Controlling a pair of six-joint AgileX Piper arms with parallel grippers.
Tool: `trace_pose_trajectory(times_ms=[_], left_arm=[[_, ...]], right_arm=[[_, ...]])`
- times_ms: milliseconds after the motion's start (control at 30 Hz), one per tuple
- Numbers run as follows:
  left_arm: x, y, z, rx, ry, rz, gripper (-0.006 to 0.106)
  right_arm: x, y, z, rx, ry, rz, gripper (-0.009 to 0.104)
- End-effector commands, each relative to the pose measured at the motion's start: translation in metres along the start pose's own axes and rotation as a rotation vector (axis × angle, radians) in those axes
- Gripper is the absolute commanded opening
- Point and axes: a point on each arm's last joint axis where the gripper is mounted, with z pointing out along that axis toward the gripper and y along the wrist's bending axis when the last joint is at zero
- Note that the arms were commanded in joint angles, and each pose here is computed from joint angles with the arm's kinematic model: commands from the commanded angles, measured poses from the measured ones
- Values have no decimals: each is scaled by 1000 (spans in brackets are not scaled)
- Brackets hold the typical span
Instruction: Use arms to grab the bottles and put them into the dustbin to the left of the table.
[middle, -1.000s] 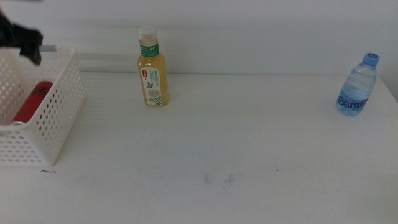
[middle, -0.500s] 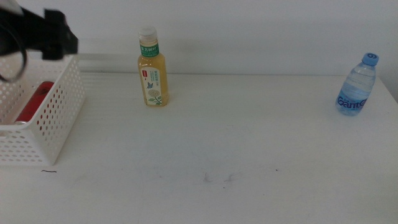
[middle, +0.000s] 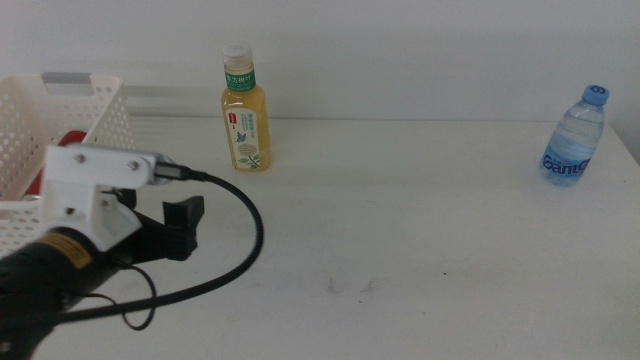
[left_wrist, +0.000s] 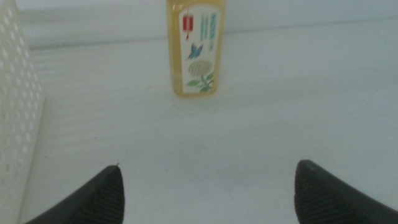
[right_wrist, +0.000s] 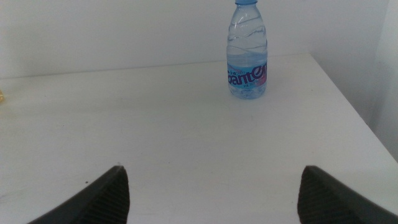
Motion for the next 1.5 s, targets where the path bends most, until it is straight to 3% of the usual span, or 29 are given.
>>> trace_pose_trajectory(times_ms=[0, 233, 467, 1467], left_arm=[[5, 0, 13, -4, -38, -2, 94], [12, -3, 58, 32, -192, 77, 94], [21, -3, 101, 34, -249, 78, 94], [10, 9, 209, -26, -259, 19, 94]], right_arm=[[0, -1, 0, 9, -12, -10, 90], [0, -1, 0, 9, -12, -10, 90], [0, -1, 0, 9, -12, -10, 90], [0, -1, 0, 9, -12, -10, 90]])
